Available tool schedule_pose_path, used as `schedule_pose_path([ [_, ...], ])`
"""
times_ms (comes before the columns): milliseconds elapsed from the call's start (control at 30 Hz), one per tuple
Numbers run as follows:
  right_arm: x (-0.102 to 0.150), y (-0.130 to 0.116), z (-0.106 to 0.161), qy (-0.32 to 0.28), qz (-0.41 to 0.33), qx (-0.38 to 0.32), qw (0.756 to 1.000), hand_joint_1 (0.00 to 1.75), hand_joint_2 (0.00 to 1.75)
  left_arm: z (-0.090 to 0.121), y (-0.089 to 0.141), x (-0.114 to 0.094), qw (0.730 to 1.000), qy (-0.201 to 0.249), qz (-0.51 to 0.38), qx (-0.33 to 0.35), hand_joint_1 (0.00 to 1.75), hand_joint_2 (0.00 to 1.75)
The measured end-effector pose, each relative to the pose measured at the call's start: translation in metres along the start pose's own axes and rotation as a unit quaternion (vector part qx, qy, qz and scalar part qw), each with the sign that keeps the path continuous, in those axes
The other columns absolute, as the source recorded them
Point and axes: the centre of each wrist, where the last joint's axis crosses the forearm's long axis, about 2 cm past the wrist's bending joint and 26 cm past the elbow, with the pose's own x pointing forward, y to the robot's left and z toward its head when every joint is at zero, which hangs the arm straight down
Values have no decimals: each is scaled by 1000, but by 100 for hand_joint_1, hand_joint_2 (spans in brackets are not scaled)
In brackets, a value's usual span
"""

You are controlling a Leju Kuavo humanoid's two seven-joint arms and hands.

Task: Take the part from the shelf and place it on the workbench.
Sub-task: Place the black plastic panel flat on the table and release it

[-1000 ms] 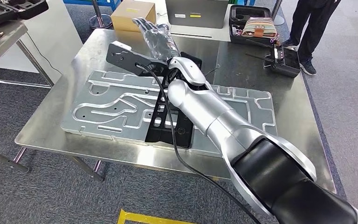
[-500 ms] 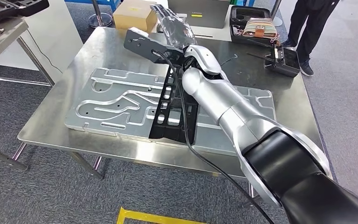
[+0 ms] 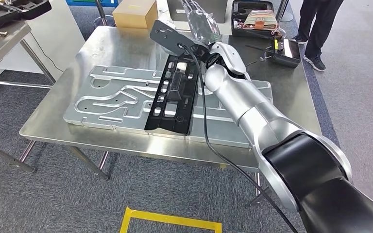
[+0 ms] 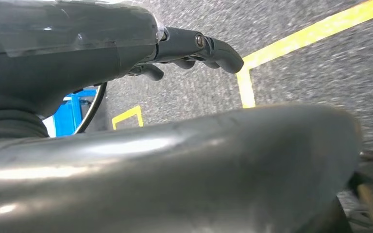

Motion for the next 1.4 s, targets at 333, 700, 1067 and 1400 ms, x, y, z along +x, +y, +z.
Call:
schedule_pose_path([
  [333, -27, -18, -1, 26, -7, -24, 999, 0, 0, 0, 1, 2, 1000, -2, 0, 0, 0, 0],
  [700, -56, -27, 5, 24, -23, -58, 998, 0, 0, 0, 0, 1, 1000, -3, 4, 1, 0, 0],
  [1067, -119, 6, 44, 23, -83, -128, 988, 0, 0, 0, -1, -5, 1000, -3, 19, 4, 0, 0],
  [1400, -160, 18, 79, 51, -104, -171, 978, 0, 0, 0, -2, -6, 1000, -2, 22, 4, 0, 0],
])
